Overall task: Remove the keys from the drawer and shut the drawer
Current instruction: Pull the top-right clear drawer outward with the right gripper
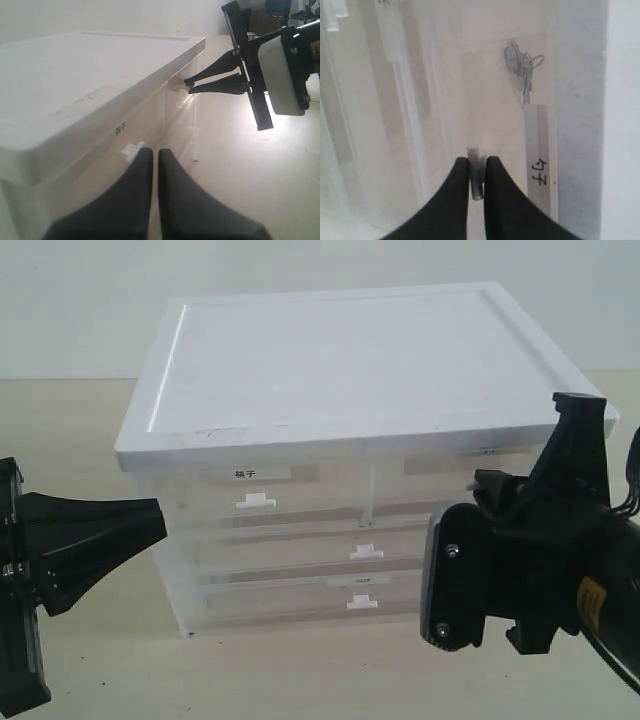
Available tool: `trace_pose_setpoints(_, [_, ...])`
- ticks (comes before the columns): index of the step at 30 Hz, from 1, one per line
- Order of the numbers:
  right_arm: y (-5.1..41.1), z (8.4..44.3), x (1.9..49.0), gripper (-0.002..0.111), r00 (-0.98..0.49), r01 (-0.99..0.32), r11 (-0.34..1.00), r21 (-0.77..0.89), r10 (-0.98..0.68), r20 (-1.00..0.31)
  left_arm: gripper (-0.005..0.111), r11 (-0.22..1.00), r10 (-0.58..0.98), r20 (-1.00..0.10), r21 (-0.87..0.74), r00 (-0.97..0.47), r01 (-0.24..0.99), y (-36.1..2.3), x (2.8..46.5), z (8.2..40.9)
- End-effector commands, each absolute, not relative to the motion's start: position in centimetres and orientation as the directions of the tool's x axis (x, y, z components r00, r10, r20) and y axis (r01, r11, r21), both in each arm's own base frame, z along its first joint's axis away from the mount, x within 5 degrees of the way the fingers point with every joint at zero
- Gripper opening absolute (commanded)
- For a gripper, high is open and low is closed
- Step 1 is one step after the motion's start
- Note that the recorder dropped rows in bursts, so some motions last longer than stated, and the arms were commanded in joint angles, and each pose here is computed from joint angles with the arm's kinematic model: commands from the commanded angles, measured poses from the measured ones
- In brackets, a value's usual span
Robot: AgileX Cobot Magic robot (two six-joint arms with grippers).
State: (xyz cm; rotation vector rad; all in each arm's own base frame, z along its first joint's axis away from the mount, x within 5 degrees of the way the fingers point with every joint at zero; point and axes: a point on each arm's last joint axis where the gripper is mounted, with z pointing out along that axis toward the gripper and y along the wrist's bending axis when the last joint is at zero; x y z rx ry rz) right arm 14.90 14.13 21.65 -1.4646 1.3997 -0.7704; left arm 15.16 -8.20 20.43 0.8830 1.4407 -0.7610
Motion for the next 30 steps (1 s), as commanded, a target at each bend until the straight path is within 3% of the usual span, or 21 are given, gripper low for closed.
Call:
trace_pose_setpoints(1, [13.7, 21.0, 14.5, 0.000, 0.083, -0.445, 0.103, -0.890, -0.984, -0.155, 0.005, 0.485, 0.070, -0.998, 0.041, 0.008, 0.874, -8.3, 15.1, 20.4])
trace_pose_setpoints(19, [14.7, 20.9, 9.6, 0.000, 0.047, -0.452, 0.070, -0.890, -0.994, -0.102, 0.005, 0.485, 0.070, -0.998, 0.041, 0.008, 0.874, -8.3, 15.1, 20.4])
trace_pose_setpoints(30, [15.2, 21.0, 7.1, 0.000, 0.114, -0.444, 0.031, -0.896, -0.989, -0.091, 0.005, 0.485, 0.070, -0.998, 0.041, 0.008, 0.874, -8.3, 15.1, 20.4])
